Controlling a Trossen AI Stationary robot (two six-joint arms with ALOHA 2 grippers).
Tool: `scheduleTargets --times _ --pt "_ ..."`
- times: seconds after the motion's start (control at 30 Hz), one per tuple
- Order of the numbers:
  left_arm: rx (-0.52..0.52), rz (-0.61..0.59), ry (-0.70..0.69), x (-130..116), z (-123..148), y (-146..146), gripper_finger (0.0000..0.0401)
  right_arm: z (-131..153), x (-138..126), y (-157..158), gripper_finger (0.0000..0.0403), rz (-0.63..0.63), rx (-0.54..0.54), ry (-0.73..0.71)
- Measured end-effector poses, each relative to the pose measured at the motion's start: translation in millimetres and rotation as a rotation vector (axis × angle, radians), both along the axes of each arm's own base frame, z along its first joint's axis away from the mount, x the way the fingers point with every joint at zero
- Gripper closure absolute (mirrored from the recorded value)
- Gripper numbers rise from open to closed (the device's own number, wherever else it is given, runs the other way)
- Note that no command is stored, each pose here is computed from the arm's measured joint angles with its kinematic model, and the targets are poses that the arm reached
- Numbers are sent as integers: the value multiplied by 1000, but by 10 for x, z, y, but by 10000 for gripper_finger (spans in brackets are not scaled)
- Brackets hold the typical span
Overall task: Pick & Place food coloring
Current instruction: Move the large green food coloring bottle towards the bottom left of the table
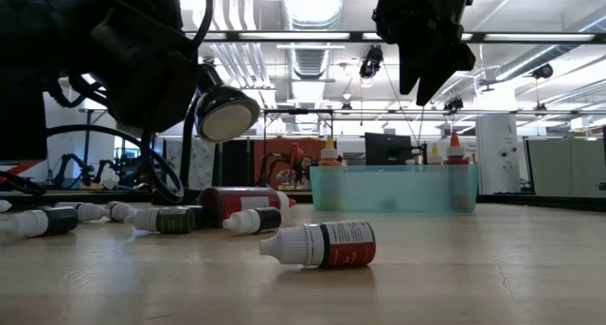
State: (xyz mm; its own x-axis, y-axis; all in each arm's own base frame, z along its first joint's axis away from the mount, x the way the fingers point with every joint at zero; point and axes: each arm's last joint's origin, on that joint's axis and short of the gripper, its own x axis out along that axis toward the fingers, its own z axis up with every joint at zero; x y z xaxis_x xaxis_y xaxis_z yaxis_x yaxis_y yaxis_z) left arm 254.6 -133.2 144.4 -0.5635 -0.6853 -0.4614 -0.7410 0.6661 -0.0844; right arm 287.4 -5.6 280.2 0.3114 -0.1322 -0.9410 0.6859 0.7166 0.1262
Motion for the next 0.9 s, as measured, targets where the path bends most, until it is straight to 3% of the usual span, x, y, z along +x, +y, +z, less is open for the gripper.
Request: scheduleTargets --times 0.9 --pt "-18 8 -11 18 3 -5 282 13 25 -1 179 -2 0 -28"
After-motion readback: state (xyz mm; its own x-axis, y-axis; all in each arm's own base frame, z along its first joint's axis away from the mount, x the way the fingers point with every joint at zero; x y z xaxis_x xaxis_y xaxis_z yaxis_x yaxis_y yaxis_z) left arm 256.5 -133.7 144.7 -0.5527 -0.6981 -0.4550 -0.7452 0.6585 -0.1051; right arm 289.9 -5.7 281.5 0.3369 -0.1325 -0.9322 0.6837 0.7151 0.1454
